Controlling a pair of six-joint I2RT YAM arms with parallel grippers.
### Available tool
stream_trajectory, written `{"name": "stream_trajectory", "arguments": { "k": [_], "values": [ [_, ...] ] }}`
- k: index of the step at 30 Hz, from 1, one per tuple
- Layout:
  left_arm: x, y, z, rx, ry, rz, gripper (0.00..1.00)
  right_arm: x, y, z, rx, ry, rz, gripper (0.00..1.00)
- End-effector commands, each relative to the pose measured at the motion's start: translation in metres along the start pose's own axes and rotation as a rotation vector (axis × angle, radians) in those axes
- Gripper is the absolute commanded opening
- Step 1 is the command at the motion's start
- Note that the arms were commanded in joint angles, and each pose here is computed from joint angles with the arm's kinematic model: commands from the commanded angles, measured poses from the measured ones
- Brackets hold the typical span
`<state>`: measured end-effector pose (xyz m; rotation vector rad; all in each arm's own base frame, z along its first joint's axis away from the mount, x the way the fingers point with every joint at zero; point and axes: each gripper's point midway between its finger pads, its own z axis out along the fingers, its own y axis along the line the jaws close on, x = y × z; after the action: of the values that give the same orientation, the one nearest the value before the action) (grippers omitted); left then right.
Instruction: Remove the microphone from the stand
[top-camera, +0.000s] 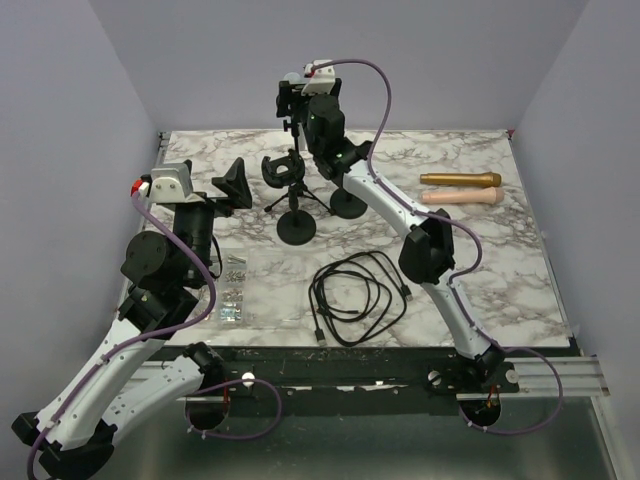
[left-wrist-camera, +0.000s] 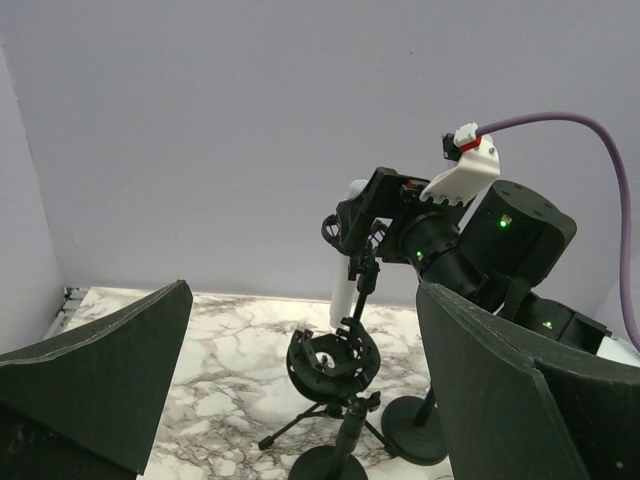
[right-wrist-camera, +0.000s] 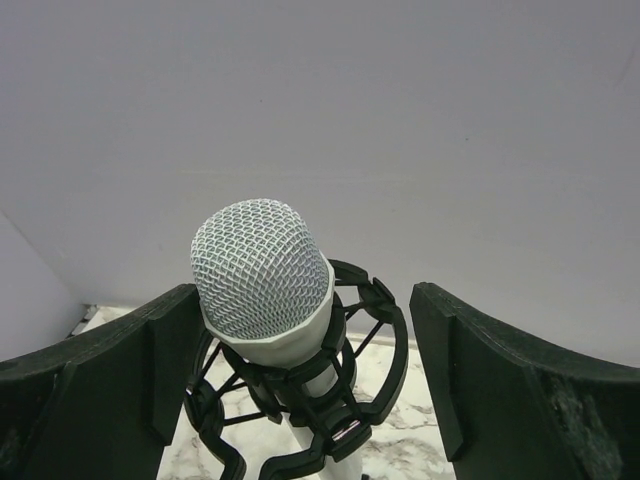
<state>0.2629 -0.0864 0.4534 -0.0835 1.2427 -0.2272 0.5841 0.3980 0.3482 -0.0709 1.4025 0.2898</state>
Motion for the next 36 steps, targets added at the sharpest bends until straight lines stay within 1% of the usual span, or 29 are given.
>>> {"name": "stream_trajectory", "arguments": {
  "k": [1,3,6,8,10,11,12,19,26,32,34,36],
  "values": [
    [-0.002,0.005,-0.001,-0.021,-0.012,0.0,0.98,0.0,0.006,0.008,-0.026,-0.046,0.017,0.9],
    [-0.003,0.005,-0.001,-0.018,-0.014,-0.002,0.99,0.0,0.006,0.01,-0.026,-0.052,0.012,0.86],
    [-0.003,0.004,-0.001,-0.016,-0.013,-0.004,0.99,-0.003,0.009,0.01,-0.047,-0.066,0.009,0.74],
    [-0.002,0.003,-0.001,-0.012,-0.01,-0.006,0.99,-0.011,0.013,0.01,-0.066,-0.082,0.015,0.68],
    [-0.001,0.003,-0.001,-0.009,-0.008,-0.008,0.99,-0.025,0.014,0.008,-0.083,-0.104,-0.004,0.53],
    [-0.001,0.003,-0.001,-0.009,-0.008,-0.009,0.98,-0.035,0.016,0.006,-0.095,-0.121,-0.004,0.48],
    [0.0,0.002,0.0,-0.008,-0.006,-0.009,0.98,-0.043,0.016,0.005,-0.102,-0.14,-0.003,0.46],
    [0.001,0.0,0.0,0.0,0.001,-0.016,0.99,-0.121,0.013,-0.007,-0.109,-0.286,0.021,0.42],
    [0.004,-0.003,0.001,0.007,0.01,-0.021,0.99,-0.204,0.009,-0.034,-0.137,-0.427,0.082,0.38],
    [0.007,-0.003,0.002,0.008,0.017,-0.02,0.99,-0.271,0.001,-0.067,-0.171,-0.532,0.169,0.34],
    [0.007,-0.004,0.002,0.01,0.017,-0.023,0.98,-0.288,-0.003,-0.077,-0.172,-0.555,0.192,0.31],
    [0.008,-0.005,0.003,0.013,0.022,-0.022,0.98,-0.3,-0.007,-0.088,-0.184,-0.566,0.263,0.27]
  ]
}}
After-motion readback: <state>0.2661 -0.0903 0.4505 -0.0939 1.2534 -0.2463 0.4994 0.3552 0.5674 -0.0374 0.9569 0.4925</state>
